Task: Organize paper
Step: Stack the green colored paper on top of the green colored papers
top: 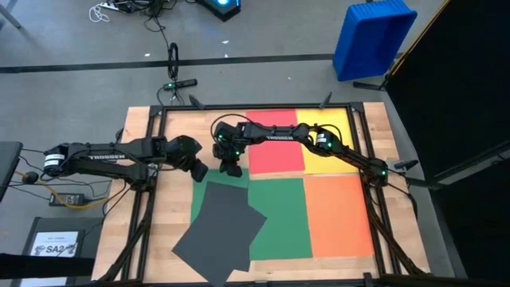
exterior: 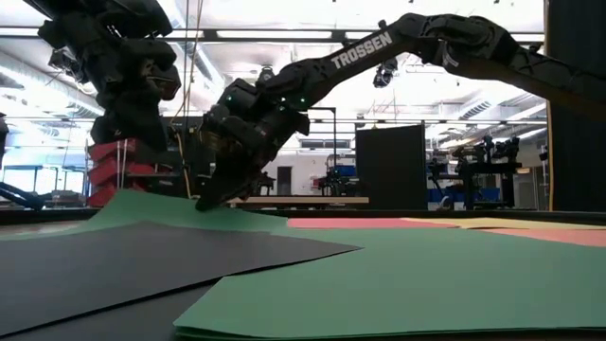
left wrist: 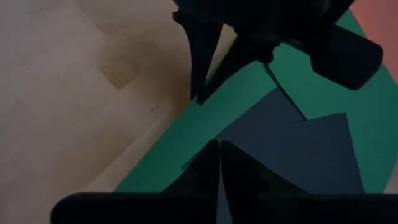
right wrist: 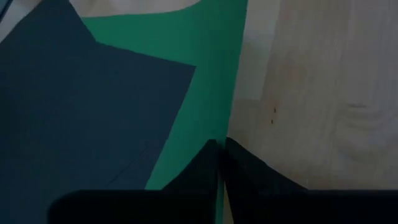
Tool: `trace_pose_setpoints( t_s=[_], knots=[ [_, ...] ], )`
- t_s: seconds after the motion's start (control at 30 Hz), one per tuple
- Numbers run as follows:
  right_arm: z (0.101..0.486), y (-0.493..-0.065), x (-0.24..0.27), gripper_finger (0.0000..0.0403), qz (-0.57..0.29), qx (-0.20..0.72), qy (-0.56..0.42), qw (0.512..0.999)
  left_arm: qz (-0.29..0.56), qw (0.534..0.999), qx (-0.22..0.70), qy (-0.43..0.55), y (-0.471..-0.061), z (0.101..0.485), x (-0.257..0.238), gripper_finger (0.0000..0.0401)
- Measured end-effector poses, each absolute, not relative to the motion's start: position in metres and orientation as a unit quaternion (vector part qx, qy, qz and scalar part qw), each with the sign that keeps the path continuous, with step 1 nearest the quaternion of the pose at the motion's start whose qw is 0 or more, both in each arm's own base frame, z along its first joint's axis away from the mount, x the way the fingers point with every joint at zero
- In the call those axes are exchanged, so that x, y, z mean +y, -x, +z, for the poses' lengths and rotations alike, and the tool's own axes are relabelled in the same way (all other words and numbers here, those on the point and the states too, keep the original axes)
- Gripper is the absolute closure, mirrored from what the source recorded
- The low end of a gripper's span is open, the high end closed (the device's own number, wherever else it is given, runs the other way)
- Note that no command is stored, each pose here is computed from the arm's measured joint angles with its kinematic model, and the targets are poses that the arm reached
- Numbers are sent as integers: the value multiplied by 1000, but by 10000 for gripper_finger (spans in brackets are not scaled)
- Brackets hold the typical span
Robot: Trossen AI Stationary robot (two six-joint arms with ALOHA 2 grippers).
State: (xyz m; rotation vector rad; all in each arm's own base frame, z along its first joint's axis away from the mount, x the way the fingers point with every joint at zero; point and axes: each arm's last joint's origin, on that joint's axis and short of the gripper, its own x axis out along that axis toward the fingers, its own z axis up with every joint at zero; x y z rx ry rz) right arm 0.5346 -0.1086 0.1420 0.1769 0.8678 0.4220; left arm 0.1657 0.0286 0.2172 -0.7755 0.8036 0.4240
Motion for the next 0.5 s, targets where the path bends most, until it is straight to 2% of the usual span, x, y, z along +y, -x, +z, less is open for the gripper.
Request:
trace_pose_setpoints(
  t_s=[0.13, 0.23, 0.5],
  knots=[
    [142, -535, -109, 403, 203, 416, -85, 882, 190, 832, 386, 351, -165, 217, 28, 399],
    [143, -534, -108, 403, 203, 417, -85, 882, 172, 845, 394, 319, -165, 217, 28, 383],
    [163, -539, -102, 403, 209, 399, -72, 890, 154, 850, 435, 253, -170, 207, 36, 267]
  ],
)
